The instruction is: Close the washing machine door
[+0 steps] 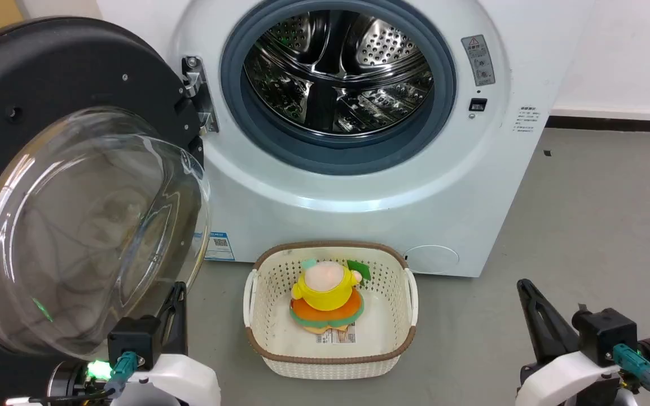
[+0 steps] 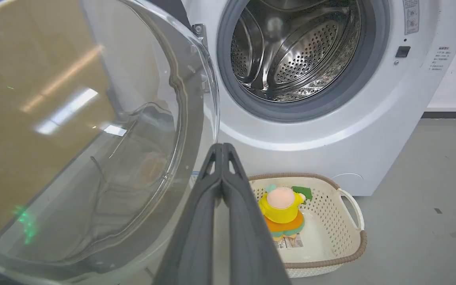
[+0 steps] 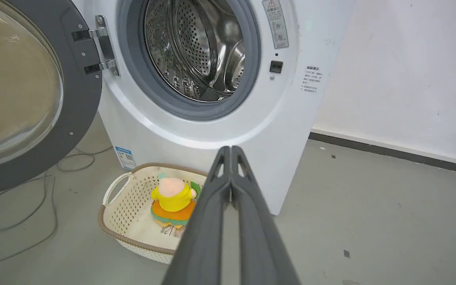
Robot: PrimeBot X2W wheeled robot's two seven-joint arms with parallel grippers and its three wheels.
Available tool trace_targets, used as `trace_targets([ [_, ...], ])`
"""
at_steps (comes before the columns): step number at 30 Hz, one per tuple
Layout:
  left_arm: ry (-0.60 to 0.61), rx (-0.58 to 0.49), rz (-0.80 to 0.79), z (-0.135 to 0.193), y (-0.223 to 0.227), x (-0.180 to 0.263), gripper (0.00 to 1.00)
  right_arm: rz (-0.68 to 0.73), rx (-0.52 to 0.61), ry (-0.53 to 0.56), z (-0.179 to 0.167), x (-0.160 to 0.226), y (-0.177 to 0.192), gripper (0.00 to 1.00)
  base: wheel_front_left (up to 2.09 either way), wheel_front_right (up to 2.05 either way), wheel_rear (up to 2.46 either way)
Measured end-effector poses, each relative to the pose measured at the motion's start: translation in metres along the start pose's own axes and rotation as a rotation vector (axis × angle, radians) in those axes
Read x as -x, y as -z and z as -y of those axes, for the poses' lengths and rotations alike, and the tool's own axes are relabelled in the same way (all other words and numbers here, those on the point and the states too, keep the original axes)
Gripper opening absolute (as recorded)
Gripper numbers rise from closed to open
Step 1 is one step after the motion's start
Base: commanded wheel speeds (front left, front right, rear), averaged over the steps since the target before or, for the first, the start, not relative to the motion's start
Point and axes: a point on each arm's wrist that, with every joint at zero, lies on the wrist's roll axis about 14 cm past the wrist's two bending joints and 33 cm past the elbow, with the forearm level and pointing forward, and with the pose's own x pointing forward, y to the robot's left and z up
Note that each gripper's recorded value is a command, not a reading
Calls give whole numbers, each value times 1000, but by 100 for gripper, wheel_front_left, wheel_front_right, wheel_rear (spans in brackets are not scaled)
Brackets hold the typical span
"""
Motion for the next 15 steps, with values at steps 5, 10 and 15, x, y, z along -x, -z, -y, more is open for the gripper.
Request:
trace_targets([
  [5,0,0,0,0,0,0,0,0,0,0,0,0,0,0,0,0,0],
  [10,-1,0,-1,0,0,0,100,-1,0,-1,0,0,0,100,0,0,0],
  [15,2,1,6,1,0,1,100,8,-7,-4,-1,-1,-1,100,0,0,0],
])
